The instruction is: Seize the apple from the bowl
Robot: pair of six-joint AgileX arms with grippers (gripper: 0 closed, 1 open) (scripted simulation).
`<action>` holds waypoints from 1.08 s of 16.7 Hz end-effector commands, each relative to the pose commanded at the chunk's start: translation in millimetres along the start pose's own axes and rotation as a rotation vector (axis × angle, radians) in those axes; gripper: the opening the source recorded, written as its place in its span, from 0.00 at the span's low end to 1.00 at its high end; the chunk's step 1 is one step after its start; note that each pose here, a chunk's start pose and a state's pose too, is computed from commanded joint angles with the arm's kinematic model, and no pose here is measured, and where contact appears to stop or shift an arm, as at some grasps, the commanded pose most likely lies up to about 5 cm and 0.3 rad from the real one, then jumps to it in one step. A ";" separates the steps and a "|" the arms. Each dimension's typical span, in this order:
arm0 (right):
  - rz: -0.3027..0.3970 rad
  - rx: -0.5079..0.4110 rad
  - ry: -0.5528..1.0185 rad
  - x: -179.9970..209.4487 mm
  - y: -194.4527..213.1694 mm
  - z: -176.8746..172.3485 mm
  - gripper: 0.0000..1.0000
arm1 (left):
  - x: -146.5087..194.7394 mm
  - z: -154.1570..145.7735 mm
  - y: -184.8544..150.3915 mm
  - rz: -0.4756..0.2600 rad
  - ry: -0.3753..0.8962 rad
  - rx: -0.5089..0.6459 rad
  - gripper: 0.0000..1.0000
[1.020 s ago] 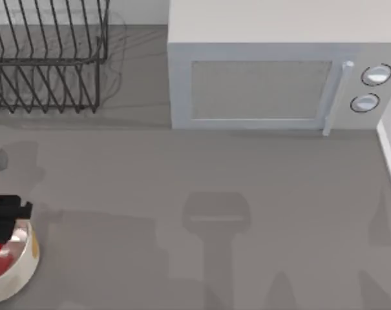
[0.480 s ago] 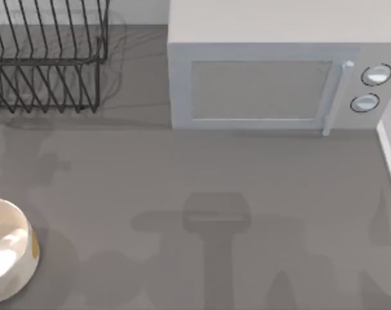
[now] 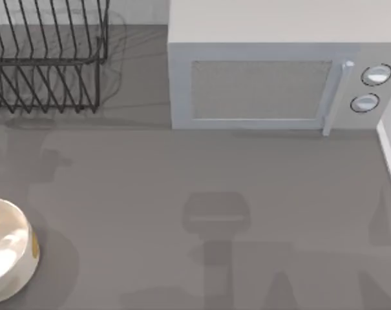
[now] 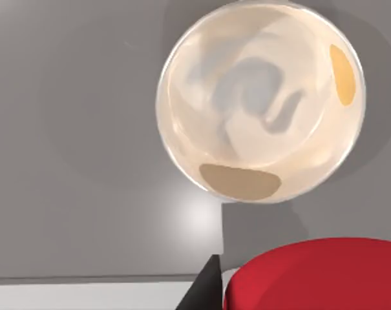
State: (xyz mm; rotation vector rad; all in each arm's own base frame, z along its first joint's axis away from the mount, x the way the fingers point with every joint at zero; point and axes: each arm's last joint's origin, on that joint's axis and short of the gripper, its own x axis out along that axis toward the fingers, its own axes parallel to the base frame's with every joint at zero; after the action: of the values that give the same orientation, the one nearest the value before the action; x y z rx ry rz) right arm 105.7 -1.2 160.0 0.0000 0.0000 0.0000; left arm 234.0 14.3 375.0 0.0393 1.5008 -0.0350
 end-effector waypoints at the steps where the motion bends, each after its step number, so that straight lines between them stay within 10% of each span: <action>1: 0.000 0.000 0.000 0.0 0.0 0.0 1.00 | 0.0 0.0 0.0 0.000 0.000 0.000 0.00; 7: 0.000 0.000 0.000 0.0 0.0 0.0 1.00 | 9.1 35.5 -24.1 -0.007 0.004 -0.006 0.00; 12: 0.000 0.000 0.000 0.0 0.0 0.0 1.00 | 68.8 113.7 -117.4 -0.003 0.074 -0.021 0.00; 18: 0.000 0.000 0.000 0.0 0.0 0.0 1.00 | 114.6 134.3 -208.3 -0.003 0.070 -0.028 0.00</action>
State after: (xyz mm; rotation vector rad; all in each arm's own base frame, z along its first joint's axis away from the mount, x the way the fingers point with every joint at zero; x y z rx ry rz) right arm 105.7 -1.2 160.0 0.0000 0.0000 0.0000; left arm 365.8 -200.0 269.1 0.0158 1.5708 -0.0157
